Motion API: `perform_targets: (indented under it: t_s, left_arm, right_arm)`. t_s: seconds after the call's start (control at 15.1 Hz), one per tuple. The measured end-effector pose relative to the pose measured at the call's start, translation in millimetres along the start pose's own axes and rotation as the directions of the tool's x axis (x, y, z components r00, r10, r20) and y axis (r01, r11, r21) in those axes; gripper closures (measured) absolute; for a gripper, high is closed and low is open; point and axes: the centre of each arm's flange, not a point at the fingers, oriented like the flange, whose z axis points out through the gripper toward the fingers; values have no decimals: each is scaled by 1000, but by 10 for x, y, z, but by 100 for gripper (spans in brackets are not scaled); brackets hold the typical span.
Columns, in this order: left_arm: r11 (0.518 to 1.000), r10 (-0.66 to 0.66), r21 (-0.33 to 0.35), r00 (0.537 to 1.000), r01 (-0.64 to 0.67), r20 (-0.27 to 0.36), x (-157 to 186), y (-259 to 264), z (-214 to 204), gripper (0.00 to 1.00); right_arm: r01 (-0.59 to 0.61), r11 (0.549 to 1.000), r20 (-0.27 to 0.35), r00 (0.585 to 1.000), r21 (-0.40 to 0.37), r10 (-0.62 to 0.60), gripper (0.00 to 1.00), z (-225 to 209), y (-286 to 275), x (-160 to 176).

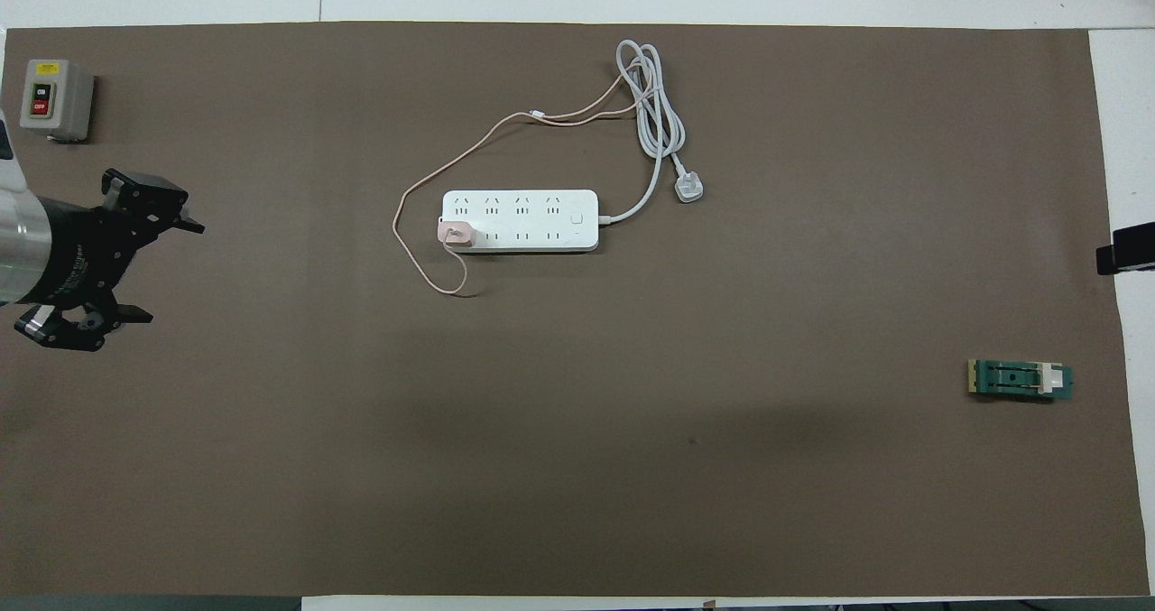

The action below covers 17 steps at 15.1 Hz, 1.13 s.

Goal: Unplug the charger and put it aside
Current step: 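Move the left gripper and the right gripper toward the white power strip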

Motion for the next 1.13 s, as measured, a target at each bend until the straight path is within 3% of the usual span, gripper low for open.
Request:
perform_targets:
  t_s: [0.26, 0.53, 1.13]
  left_arm:
    - [987, -153, 54, 988, 152, 17, -61, 163, 352, 0]
    - [972, -216, 101, 976, 214, 12, -196, 457, 788, 0]
    - [972, -220, 82, 975, 219, 3, -130, 500, 702, 0]
  right_arm:
    - [0, 1000, 1, 1000, 0, 0, 0, -1, 0, -3]
    - [0, 1000, 1, 1000, 0, 0, 0, -1, 0, -4]
    - [-2, 1000, 3, 1000, 0, 2, 0, 94, -181, 5]
